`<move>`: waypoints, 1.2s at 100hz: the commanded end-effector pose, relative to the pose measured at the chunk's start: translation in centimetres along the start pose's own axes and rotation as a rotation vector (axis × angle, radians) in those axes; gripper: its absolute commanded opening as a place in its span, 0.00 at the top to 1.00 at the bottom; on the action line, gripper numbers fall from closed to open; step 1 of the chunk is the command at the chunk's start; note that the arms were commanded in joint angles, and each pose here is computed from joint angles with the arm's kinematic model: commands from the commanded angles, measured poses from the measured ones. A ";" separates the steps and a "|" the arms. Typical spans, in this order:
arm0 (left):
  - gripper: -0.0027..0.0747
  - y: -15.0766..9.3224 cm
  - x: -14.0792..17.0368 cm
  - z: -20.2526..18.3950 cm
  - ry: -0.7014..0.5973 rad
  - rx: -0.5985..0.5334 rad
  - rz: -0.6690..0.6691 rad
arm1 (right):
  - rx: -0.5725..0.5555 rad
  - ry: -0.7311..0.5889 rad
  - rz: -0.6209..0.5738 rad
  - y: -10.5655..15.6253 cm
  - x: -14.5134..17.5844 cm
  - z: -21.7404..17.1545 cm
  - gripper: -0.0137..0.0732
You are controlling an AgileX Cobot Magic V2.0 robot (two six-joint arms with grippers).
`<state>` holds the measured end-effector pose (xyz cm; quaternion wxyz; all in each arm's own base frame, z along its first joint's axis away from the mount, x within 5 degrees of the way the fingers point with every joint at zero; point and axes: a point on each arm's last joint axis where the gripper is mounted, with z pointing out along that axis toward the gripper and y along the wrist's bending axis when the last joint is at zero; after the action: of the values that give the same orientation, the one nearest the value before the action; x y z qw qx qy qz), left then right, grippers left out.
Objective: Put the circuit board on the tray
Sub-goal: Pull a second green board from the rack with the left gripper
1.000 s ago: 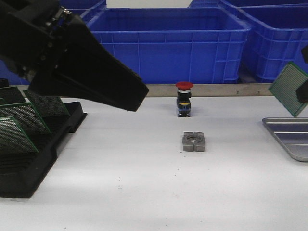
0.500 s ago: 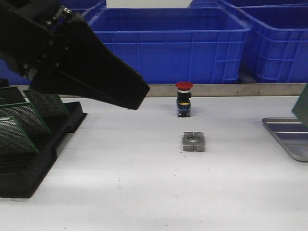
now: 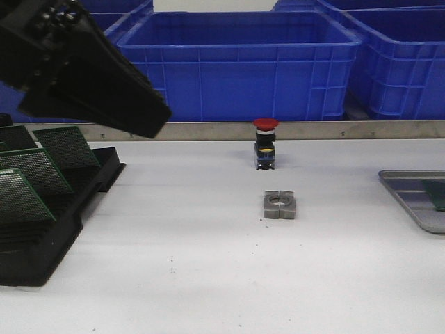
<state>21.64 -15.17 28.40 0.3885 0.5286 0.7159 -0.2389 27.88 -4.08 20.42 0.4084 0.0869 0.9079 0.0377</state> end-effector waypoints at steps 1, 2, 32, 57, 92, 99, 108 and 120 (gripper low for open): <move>0.26 0.7 -1.0 -2.1 0.014 -0.075 0.114 | -0.022 -0.061 0.003 0.2 -1.5 -1.1 0.15; 0.26 0.9 -0.9 -2.3 0.029 -0.085 0.133 | -0.022 -0.061 0.003 0.2 -1.5 -1.1 0.15; 0.26 3.9 2.6 -3.9 0.296 -0.188 0.271 | -0.025 -0.060 0.003 0.3 -1.5 -1.1 0.15; 0.26 6.1 5.2 -3.0 0.365 -0.172 0.176 | -0.025 -0.060 0.003 0.3 -1.5 -1.1 0.15; 0.48 7.4 7.5 -1.6 0.512 -0.137 0.256 | -0.028 -0.059 0.003 0.3 -1.5 -1.1 0.15; 0.60 7.5 7.8 -1.6 0.541 -0.131 0.282 | -0.032 -0.057 0.003 0.3 -1.5 -1.1 0.15; 0.80 7.5 7.9 -1.7 0.557 -0.130 0.299 | -0.043 -0.053 0.003 0.4 -1.4 -1.1 0.15; 0.99 7.5 7.9 -1.7 0.558 -0.130 0.300 | -0.054 -0.050 0.002 0.5 -1.4 -1.1 0.15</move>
<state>26.70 -6.98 21.92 0.2086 0.6595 0.7221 0.0049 27.83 -3.67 20.38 0.4030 0.0778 0.9100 0.0580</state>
